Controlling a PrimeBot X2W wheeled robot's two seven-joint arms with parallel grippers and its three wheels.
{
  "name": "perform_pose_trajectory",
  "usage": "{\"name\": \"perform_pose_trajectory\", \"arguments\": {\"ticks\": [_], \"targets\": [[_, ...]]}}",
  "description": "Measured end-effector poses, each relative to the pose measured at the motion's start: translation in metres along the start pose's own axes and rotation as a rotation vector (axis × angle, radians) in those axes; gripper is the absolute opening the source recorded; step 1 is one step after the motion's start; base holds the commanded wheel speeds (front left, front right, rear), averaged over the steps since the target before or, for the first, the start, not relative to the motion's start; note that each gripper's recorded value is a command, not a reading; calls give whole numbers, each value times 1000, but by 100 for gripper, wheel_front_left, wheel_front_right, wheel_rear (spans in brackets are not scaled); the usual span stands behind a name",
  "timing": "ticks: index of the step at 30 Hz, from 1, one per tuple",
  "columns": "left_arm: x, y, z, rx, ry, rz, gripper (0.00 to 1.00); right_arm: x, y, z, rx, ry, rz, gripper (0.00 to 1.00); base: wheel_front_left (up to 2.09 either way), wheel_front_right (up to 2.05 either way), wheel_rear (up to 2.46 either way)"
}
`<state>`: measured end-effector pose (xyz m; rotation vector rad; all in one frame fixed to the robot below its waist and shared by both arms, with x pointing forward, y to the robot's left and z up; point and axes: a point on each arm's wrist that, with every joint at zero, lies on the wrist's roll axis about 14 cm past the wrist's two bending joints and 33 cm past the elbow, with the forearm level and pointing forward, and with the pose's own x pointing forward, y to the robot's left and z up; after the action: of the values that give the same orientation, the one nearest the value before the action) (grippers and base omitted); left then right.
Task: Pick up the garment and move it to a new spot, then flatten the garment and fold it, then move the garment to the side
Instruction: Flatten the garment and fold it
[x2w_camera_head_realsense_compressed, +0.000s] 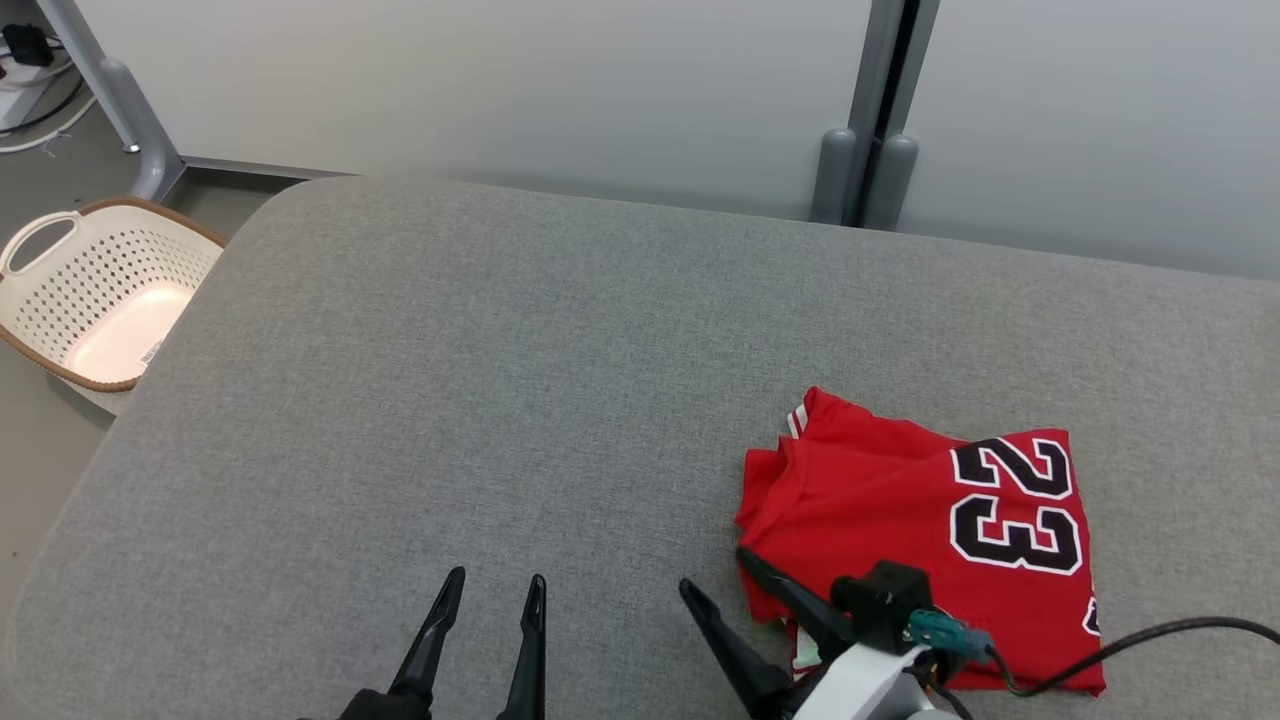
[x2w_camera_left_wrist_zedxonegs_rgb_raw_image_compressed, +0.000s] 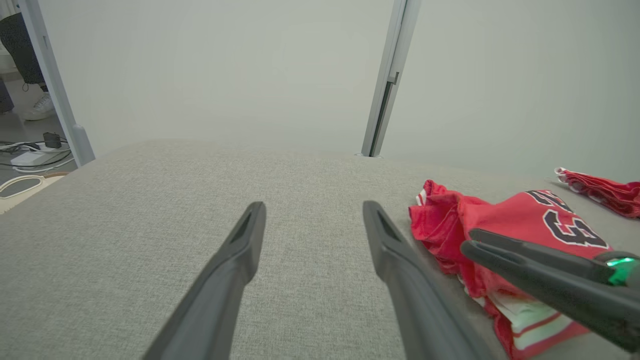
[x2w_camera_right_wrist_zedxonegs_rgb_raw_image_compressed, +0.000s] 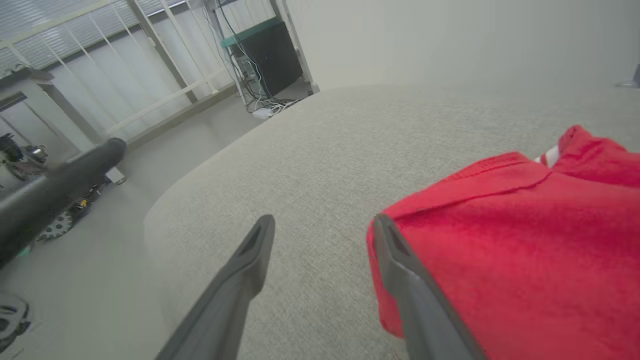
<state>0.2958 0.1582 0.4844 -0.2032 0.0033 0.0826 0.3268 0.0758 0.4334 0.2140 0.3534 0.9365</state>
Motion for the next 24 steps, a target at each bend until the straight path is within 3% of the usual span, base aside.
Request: {"name": "perform_pose_trajectory", "arguments": {"ticks": [4,7,12,17,24], "targets": [[3,-3,-2,-11,9,-10,100,-5,17,14,4,-65,71,100,0,0,0],[8,-7,0,-23,2,-24,100,-16,-3,25,-19,-106,26,100,0,0,0],[17,-14,9,-33,-26,-43,100,-40,-41,45,-35,-189,-105,100,0,0,0],[27,-19,24,-16,-74,-61,100,-79,-83,65,-131,-262,-277,100,0,0,0],[29,-14,36,9,-116,-55,100,-129,-104,92,-215,-381,-475,100,0,0,0]]}}
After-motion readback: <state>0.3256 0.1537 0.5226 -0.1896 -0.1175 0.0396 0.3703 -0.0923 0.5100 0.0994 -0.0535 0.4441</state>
